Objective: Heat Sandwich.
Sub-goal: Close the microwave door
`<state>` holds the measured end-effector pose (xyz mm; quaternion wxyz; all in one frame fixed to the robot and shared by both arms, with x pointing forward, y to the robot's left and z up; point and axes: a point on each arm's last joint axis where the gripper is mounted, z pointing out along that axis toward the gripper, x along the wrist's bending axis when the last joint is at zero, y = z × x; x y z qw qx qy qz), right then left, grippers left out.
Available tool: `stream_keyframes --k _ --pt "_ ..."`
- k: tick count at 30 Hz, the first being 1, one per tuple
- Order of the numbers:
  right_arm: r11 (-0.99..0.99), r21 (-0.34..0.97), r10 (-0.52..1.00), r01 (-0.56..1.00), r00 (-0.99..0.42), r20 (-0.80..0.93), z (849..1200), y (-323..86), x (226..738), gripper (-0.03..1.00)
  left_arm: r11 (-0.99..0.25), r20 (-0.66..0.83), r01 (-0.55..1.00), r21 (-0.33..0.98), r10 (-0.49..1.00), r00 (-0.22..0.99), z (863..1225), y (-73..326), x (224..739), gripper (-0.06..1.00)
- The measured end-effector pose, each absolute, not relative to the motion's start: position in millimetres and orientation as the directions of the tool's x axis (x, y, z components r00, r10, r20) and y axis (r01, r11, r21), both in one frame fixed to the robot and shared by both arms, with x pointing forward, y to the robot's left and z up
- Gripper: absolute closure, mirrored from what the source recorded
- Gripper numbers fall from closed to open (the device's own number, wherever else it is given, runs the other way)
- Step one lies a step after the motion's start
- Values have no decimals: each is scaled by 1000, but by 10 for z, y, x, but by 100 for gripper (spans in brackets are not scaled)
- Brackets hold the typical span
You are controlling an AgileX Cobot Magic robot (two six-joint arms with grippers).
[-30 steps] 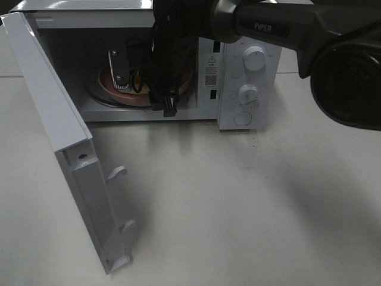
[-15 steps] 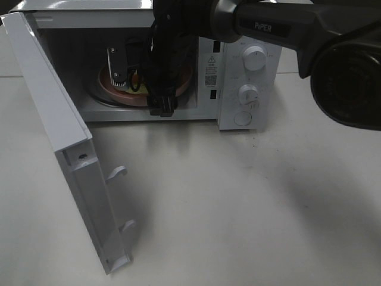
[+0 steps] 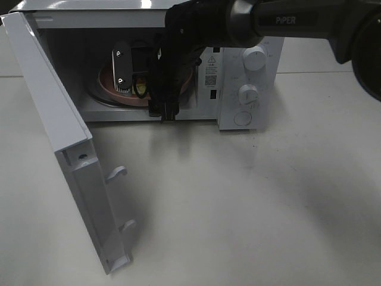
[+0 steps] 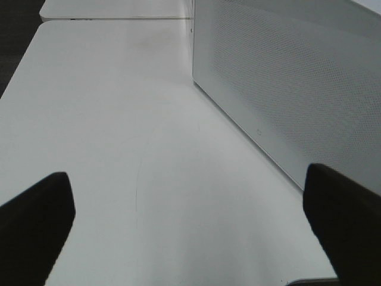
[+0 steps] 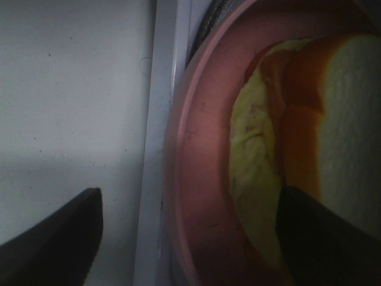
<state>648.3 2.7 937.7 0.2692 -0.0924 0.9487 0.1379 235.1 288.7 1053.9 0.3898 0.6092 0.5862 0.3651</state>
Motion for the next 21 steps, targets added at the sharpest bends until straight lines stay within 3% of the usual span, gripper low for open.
stream_keyframes --k 11,16,21 --pt "933 241 -86 -267 -817 -571 9389 -205 6150 19 -9 -12 430 903 999 46 10539 2887 2351 -5" --pt "932 270 -46 -239 -821 -569 9456 -329 5978 10 -9 -12 430 903 999 46 10539 2887 2351 -5" --pt "933 278 -35 -230 -824 -565 9517 -443 5823 9 -9 -12 430 903 999 46 10539 2887 2351 -5"
